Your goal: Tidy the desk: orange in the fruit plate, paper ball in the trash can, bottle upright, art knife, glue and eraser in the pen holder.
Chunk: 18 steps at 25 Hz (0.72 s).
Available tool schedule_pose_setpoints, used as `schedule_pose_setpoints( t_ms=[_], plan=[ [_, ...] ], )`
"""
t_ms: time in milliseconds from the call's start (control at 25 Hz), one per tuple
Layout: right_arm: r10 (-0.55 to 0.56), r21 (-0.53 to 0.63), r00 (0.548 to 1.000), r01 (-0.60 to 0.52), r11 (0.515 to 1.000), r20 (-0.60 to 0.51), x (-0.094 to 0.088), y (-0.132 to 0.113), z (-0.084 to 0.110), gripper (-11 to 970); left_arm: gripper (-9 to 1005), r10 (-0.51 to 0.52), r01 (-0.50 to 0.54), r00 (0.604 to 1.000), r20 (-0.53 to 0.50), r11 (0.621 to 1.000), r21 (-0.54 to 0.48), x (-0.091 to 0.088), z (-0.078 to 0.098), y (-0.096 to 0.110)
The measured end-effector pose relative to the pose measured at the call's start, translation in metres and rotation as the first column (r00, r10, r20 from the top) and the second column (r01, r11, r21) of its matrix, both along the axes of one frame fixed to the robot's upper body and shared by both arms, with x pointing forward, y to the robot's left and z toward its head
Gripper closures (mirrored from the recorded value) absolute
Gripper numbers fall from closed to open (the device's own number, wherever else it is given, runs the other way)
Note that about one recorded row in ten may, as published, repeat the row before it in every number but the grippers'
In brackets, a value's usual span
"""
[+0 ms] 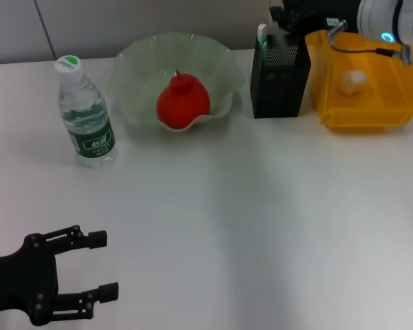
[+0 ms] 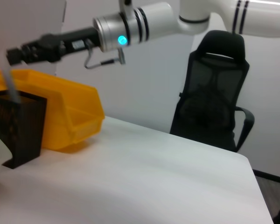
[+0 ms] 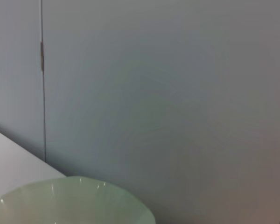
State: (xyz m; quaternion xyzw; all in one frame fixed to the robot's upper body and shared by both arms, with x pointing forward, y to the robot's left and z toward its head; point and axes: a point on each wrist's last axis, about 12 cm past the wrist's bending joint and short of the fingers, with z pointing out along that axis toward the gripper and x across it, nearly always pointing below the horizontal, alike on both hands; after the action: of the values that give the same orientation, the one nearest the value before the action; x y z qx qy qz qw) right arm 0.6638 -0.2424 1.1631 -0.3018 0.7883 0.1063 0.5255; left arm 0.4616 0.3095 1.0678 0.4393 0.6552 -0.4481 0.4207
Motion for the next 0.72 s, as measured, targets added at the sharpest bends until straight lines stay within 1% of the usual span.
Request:
schedule_pose_setpoints(
  t_ms=[80, 240, 280, 320, 360, 400, 480, 520, 560, 600, 680, 720],
  plan=[
    [-0.001, 0.002, 1.0, 0.001, 1.0, -0.004, -0.001, -0.001, -0.001, 794, 161, 0.02, -0.02, 1.0, 0.001, 1.0, -0.009, 0.001, 0.002, 0.002],
    [-0.003, 0.032, 1.0, 0.004, 0.999, -0.014, -0.008, -0.007, -0.003, 644, 161, 0.032, -0.031, 0.999, 0.009, 0.999, -0.015, 0.003, 0.003, 0.003],
    [0.0, 0.045, 1.0, 0.0, 0.999, -0.014, -0.011, -0.009, -0.002, 607, 161, 0.031, -0.031, 0.999, 0.01, 0.999, -0.016, 0.004, 0.003, 0.003],
    [0.017, 0.081, 1.0, -0.016, 0.997, -0.004, -0.018, -0.014, 0.003, 568, 161, 0.03, -0.03, 0.999, 0.011, 0.999, -0.017, 0.004, 0.003, 0.002],
    [0.017, 0.081, 1.0, -0.016, 0.997, -0.004, -0.018, -0.014, 0.003, 529, 161, 0.03, -0.03, 0.999, 0.011, 0.999, -0.017, 0.004, 0.003, 0.002],
    [0.031, 0.106, 1.0, -0.031, 0.994, 0.002, -0.024, -0.017, 0.006, 490, 161, 0.03, -0.029, 0.999, 0.011, 0.999, -0.017, 0.004, 0.003, 0.002],
    [0.064, 0.166, 0.998, -0.067, 0.984, 0.022, -0.04, -0.024, 0.012, 412, 160, 0.028, -0.027, 1.0, 0.01, 0.999, -0.019, 0.004, 0.004, 0.002],
    [0.124, 0.231, 0.99, -0.137, 0.963, 0.067, -0.065, -0.033, 0.018, 373, 160, 0.029, -0.029, 1.0, 0.003, 0.999, -0.019, 0.004, 0.004, 0.003],
    [0.124, 0.231, 0.99, -0.137, 0.963, 0.067, -0.065, -0.033, 0.018, 357, 160, 0.029, -0.029, 1.0, 0.003, 0.999, -0.019, 0.004, 0.004, 0.003],
    [0.149, 0.251, 0.984, -0.168, 0.953, 0.092, -0.077, -0.037, 0.019, 340, 160, 0.029, -0.029, 1.0, 0.003, 0.999, -0.019, 0.004, 0.004, 0.003],
    [0.221, 0.28, 0.961, -0.26, 0.924, 0.166, -0.104, -0.046, 0.019, 307, 160, 0.03, -0.03, 1.0, -0.007, 0.999, -0.02, 0.004, 0.005, 0.003],
    [0.285, 0.281, 0.93, -0.344, 0.896, 0.231, -0.131, -0.054, 0.015, 291, 160, 0.017, -0.018, 0.999, -0.044, 0.999, -0.027, 0.004, 0.009, 0.007]
  ],
)
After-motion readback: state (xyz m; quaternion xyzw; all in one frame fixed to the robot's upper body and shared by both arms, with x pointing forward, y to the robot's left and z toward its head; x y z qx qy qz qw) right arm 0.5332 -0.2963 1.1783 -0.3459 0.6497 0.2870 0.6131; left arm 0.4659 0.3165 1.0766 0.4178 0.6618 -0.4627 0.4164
